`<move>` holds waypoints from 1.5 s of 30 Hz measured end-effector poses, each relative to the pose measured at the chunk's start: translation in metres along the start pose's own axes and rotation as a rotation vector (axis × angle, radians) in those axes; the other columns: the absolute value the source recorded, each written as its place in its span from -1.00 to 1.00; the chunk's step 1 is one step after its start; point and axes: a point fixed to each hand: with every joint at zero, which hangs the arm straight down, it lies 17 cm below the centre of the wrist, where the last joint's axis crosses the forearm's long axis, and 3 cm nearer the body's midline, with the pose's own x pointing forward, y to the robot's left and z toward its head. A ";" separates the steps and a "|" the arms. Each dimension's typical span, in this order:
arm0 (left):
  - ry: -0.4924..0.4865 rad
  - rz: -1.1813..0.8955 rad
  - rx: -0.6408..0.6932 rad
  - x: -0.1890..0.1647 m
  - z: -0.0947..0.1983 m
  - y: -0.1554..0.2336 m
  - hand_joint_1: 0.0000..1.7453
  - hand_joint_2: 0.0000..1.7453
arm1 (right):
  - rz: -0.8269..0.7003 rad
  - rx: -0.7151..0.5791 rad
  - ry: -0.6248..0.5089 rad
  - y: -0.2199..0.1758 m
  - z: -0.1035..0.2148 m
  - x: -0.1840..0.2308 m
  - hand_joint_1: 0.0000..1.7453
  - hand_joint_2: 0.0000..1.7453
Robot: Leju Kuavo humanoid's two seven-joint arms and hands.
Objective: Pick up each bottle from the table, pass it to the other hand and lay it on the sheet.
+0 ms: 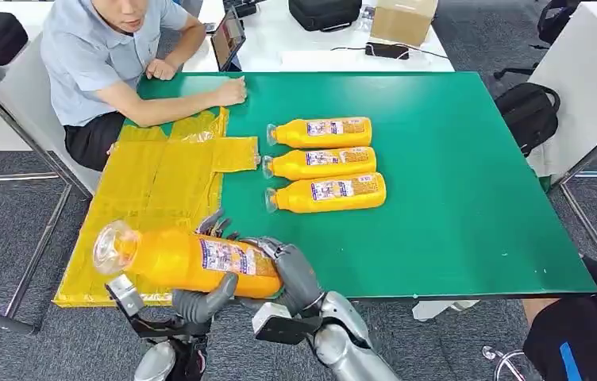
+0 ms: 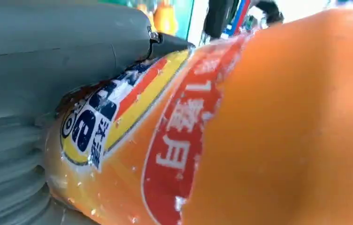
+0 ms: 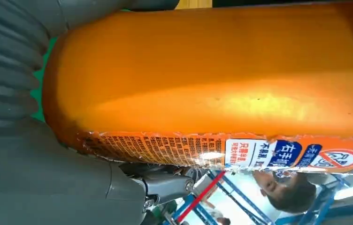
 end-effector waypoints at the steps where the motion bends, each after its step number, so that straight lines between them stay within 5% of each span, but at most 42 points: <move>1: -0.004 0.003 0.009 0.002 0.001 0.002 1.00 1.00 | -0.006 0.004 0.008 0.003 0.002 -0.001 -1.00 1.00; 10: -0.027 -0.011 0.034 0.016 -0.005 0.010 1.00 1.00 | -0.016 0.016 0.056 0.025 0.023 -0.007 -1.00 1.00; 11: -0.020 -0.029 0.035 0.015 -0.006 0.010 1.00 1.00 | -0.014 0.014 0.060 0.025 0.024 -0.008 -1.00 -1.00; 19: 0.009 -0.254 0.007 0.013 -0.023 0.022 1.00 1.00 | 0.029 -0.029 0.031 0.016 0.028 -0.002 -1.00 -1.00; 34: 0.141 -0.626 0.088 0.026 -0.051 0.141 1.00 1.00 | -0.009 -0.104 -0.080 -0.008 0.030 0.032 -1.00 -1.00; 45: 0.146 -0.671 0.099 0.032 -0.049 0.158 1.00 1.00 | -0.007 -0.111 -0.077 -0.010 0.030 0.031 -1.00 -1.00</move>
